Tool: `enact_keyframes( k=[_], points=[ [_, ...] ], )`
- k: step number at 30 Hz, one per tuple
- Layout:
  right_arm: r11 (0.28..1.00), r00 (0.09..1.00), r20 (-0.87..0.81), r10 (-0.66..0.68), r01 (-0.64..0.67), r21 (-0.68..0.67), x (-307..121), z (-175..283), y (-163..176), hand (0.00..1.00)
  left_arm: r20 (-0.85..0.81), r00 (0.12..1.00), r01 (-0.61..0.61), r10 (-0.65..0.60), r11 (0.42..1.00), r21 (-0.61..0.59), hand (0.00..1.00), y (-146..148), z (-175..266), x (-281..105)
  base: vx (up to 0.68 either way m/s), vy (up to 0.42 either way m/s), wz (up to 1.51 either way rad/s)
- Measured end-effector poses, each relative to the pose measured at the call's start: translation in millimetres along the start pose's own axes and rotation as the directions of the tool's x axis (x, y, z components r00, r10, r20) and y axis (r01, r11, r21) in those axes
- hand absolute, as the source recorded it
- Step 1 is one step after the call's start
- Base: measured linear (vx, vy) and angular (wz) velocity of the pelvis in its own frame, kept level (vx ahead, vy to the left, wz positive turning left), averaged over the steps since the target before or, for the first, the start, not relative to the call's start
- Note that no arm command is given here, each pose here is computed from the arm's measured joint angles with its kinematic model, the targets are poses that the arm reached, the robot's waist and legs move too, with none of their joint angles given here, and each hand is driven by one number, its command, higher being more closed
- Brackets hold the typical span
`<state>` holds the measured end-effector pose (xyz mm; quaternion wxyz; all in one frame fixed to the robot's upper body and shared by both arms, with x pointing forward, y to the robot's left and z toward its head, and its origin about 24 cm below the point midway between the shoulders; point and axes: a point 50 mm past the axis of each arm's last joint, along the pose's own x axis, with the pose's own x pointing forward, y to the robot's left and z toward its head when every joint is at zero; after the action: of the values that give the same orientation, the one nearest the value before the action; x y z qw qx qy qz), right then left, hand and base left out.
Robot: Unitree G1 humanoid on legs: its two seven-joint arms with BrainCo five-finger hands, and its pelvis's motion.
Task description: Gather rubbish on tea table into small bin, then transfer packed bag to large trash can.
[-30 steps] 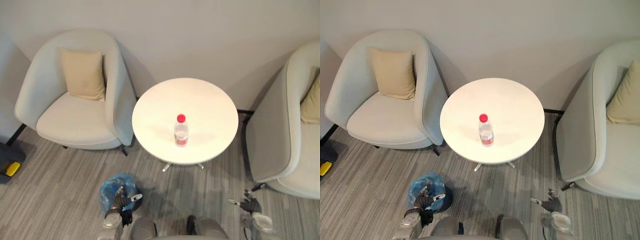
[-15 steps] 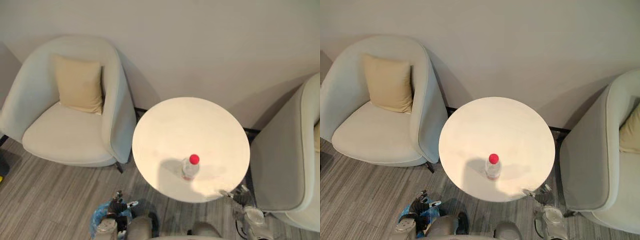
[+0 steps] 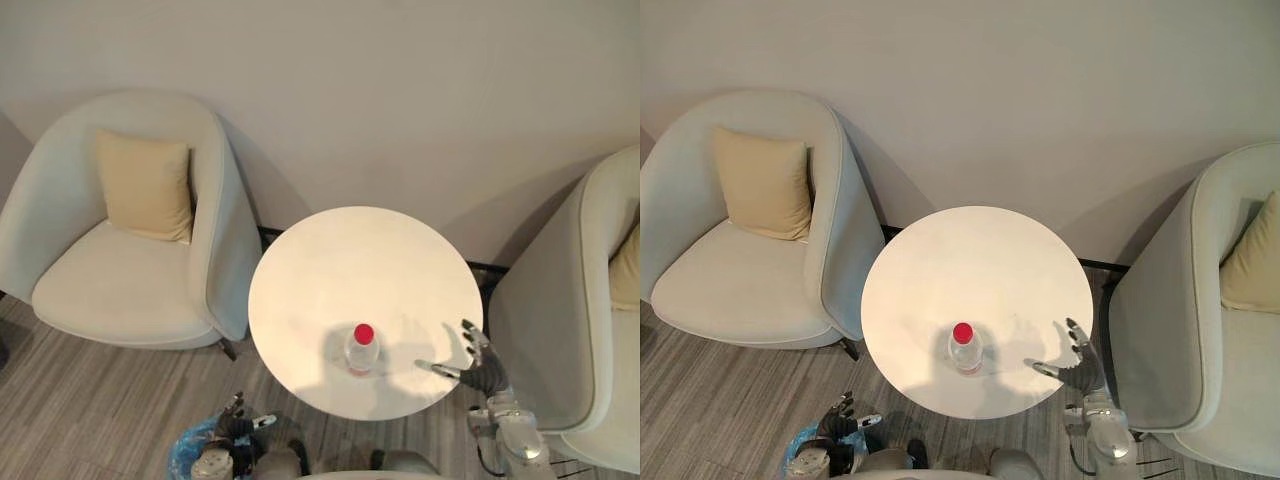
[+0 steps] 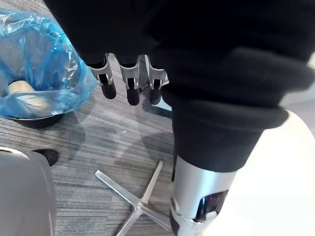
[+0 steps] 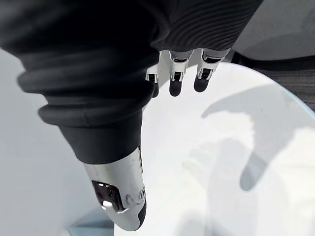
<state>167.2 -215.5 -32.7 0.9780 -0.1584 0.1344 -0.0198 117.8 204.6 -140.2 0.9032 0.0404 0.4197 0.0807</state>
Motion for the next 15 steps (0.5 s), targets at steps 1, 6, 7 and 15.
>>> enact_keyframes(
  k=[1, 6, 7, 15],
  points=[
    [0.999, 1.000, 0.007, 0.026, -0.026, -0.022, -2, 2, 4, 0.00, -0.005, 1.000, 0.009, -0.009, 1.000, 0.007, 0.00, -1, -1, 0, 0.05, 0.011, 0.19],
    [0.992, 0.989, 0.086, 0.119, -0.113, -0.063, -3, 17, 21, 0.00, -0.010, 0.999, 0.036, -0.036, 0.999, 0.028, 0.00, -5, -3, -1, -0.01, -0.001, 0.21],
    [0.990, 0.987, 0.094, 0.129, -0.123, -0.066, -2, 19, 24, 0.00, -0.012, 0.999, 0.038, -0.038, 0.999, 0.030, 0.00, -6, -4, -1, -0.02, -0.011, 0.13],
    [0.946, 0.950, 0.108, 0.291, -0.270, -0.178, 21, 25, 50, 0.00, -0.016, 0.999, 0.052, -0.051, 0.997, 0.057, 0.00, -7, -10, -4, -0.05, -0.024, 0.20]
  ],
)
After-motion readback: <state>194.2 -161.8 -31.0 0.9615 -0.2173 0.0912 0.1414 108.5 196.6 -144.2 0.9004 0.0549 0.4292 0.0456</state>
